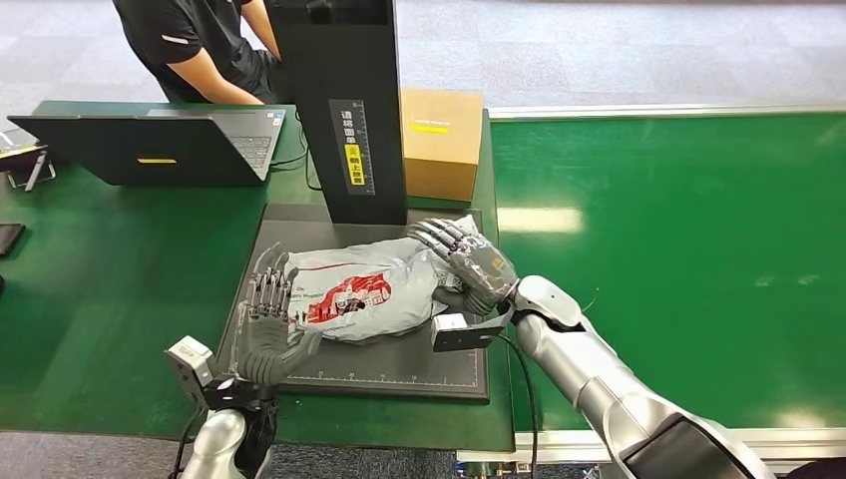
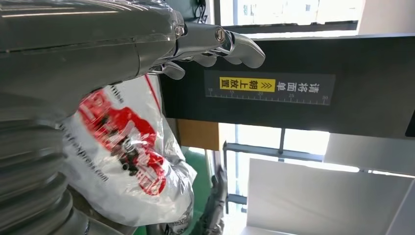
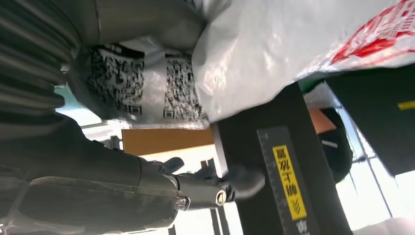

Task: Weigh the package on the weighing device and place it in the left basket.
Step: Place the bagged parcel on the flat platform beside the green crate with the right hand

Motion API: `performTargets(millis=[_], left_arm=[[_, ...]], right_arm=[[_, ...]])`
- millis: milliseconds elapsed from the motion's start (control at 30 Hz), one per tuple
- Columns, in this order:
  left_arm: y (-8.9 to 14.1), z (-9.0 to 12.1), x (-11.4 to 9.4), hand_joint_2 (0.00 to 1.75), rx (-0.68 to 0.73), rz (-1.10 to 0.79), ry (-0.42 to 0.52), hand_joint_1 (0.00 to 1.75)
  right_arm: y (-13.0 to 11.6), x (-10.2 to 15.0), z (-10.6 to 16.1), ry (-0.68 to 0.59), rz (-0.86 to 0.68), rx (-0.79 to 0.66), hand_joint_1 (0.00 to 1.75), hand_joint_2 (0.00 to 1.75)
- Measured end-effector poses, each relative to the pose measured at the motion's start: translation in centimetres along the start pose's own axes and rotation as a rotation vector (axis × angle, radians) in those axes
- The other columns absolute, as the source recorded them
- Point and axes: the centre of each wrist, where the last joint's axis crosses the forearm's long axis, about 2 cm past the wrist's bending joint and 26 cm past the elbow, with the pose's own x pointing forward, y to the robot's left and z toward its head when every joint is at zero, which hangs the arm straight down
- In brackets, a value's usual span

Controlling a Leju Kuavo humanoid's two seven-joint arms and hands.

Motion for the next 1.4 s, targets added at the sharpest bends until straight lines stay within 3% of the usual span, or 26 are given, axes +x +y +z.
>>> performTargets(millis=[333, 667, 867, 1133, 1400], left_arm=[[-0.1, 0.2, -0.3, 1.75, 0.02, -0.007, 0.016, 0.0], [0.0, 1.1, -0.5, 1.75, 0.047, -0.019, 0.035, 0.0], [0.1, 2.0, -0.6, 1.75, 0.065, -0.026, 0.054, 0.0], [0.3, 2.8, -0.6, 1.75, 0.069, -0.031, 0.069, 0.0], [0.7, 3.1, -0.6, 1.75, 0.044, -0.036, 0.078, 0.0]], right_arm=[[0.6, 2.1, 0.2, -0.016, -0.321, -0.09, 0.0, 1.75], [-1.0, 4.4, 1.6, -0.1, -0.654, -0.244, 0.0, 1.75], [-2.6, 4.6, 5.3, -0.131, -0.869, -0.391, 0.0, 1.75], [-4.1, 3.2, 12.1, -0.08, -0.968, -0.606, 0.0, 1.75], [-3.2, 4.3, 16.4, -0.041, -0.998, -0.638, 0.0, 1.75]])
